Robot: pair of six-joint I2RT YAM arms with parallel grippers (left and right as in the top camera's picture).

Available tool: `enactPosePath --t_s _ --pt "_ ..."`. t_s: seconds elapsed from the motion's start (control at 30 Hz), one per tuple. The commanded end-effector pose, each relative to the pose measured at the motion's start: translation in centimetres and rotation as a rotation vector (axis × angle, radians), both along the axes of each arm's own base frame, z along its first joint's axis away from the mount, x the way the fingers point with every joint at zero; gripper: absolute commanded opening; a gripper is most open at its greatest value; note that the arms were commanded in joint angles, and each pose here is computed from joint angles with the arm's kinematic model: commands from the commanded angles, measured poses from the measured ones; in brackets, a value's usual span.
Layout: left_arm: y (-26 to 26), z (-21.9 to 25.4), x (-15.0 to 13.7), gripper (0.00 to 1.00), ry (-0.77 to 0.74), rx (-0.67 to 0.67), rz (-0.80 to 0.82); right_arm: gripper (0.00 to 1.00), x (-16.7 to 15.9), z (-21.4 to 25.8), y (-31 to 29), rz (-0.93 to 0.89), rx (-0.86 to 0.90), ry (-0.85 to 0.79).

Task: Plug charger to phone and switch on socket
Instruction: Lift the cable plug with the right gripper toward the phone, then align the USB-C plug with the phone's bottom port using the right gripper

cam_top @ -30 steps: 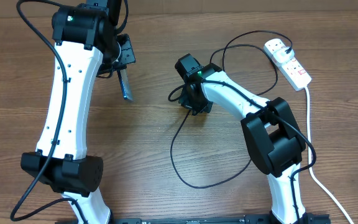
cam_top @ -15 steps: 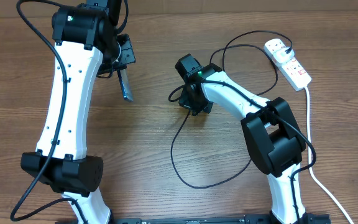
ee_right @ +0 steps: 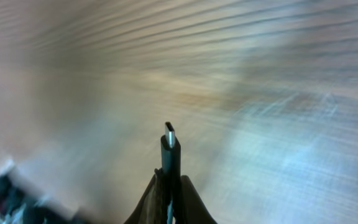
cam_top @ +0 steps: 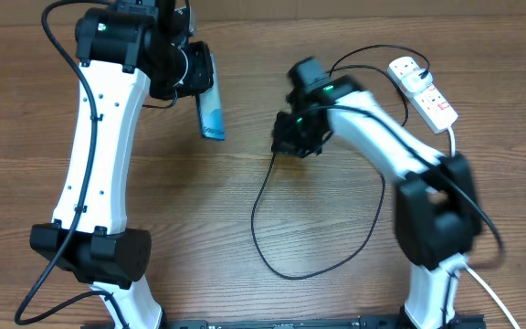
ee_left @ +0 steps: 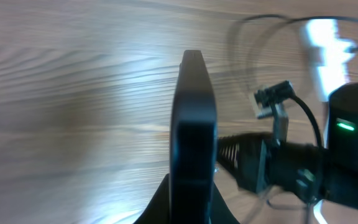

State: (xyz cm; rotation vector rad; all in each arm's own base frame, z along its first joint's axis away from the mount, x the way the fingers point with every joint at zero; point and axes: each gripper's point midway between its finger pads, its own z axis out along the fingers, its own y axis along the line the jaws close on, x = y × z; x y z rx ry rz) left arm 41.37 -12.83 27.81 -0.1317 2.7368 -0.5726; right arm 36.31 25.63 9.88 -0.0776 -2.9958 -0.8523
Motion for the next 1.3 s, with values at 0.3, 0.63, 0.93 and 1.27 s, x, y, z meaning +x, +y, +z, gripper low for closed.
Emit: enactPosePath --t_s 0.3,0.63,0.93,1.27 --pt "-4.1 8.4 -0.5 0.04 -0.138 -0.602 -0.293 0.04 -10.2 18.9 2.6 0.542 0.558 -0.349" --pt "-5.4 10.7 -2.1 0.04 -0.148 -0.745 -0.4 0.04 -11.5 22.9 3.2 0.587 0.71 -0.425" --pt "-6.0 13.1 -2.7 0.04 -0.192 -0.859 -0.487 0.04 -10.5 25.3 4.1 0.56 0.803 -0.446" --pt "-6.0 13.7 -2.0 0.04 -0.125 -0.897 -0.415 0.04 -9.3 26.5 4.7 0.542 0.825 -0.499"
